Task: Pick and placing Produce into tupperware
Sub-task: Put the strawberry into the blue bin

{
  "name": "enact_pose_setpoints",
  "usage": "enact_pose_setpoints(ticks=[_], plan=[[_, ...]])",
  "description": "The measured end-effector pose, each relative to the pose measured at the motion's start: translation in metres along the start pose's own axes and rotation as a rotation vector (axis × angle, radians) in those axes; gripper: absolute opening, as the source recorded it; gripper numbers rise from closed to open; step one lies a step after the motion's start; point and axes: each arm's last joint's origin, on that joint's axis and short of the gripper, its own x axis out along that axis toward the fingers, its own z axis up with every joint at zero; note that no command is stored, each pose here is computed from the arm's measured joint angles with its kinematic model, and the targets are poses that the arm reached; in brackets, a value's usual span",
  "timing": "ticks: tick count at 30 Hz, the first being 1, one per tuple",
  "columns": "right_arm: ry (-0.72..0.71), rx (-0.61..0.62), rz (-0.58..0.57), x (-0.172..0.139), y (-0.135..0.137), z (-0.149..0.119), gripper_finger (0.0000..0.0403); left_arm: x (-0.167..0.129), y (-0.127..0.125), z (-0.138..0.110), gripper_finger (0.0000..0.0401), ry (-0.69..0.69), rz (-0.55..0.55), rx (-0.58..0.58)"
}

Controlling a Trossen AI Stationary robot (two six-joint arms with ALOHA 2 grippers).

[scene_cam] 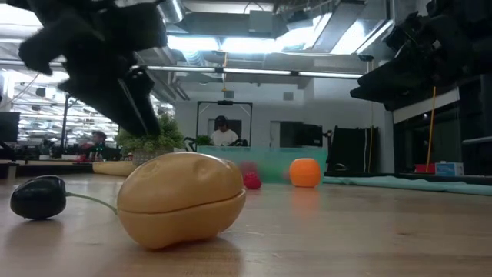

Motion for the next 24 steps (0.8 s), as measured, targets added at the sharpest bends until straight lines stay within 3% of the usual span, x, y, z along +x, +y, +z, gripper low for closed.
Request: enact_pose_setpoints(ticks=[14,24], plan=[[0.0,0.0,0.0,0.0,0.0,0.0,0.0202,0.029,0.0,0.009,0.0275,0.039,-0.019,0.201],[0.0,0.001,0.0,0.0,0.0,0.0,0.0202,0.033,0.011,0.012,0.0273,0.081,-0.055,0.2]])
